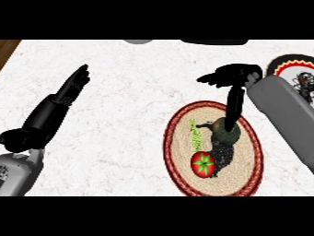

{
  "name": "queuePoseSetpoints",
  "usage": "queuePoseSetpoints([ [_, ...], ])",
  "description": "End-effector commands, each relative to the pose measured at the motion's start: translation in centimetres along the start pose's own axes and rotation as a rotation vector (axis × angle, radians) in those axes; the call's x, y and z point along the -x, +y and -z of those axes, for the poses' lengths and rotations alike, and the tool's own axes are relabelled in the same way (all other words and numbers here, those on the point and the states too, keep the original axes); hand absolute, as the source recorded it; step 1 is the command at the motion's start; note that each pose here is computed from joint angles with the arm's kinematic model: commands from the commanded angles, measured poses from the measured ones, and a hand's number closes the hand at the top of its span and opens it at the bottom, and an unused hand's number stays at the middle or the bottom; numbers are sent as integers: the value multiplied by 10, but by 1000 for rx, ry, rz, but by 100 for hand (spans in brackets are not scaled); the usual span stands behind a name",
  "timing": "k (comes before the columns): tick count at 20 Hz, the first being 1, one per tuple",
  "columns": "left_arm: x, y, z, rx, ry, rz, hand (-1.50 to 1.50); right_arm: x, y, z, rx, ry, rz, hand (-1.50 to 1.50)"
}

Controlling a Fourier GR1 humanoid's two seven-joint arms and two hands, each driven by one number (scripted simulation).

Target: Pick the squash from the placemat and place it in the plate

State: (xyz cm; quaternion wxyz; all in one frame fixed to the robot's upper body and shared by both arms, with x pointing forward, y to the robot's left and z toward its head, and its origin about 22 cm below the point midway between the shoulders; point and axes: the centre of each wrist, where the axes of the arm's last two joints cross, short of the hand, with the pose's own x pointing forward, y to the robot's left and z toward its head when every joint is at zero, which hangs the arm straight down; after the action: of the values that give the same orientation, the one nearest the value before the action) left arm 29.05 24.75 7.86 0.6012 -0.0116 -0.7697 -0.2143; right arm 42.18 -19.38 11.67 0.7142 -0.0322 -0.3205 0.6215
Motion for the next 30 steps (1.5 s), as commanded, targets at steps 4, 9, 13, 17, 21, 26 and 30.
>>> queuePoseSetpoints([
  [4,4,2,-11,-17,10,3,0,-22,-29,4,-255,123,-19,-150],
  [9,8,15,-7,-33,14,16,0,-37,-50,-4,-267,229,-84,-150],
  [13,4,9,-18,-6,3,9,0,-20,-57,-3,-258,287,-30,-150],
  [17,-1,4,-15,-25,2,-7,0,-25,-60,-2,-232,289,-11,-150],
  [21,-9,-2,-5,-25,-11,14,0,-7,-59,1,-287,260,24,-150],
  [26,0,-3,-19,-13,-6,6,0,13,-34,23,-347,267,-11,-150],
  [30,-11,-5,-5,-24,4,-3,0,-8,-41,22,-402,269,-48,-150],
])
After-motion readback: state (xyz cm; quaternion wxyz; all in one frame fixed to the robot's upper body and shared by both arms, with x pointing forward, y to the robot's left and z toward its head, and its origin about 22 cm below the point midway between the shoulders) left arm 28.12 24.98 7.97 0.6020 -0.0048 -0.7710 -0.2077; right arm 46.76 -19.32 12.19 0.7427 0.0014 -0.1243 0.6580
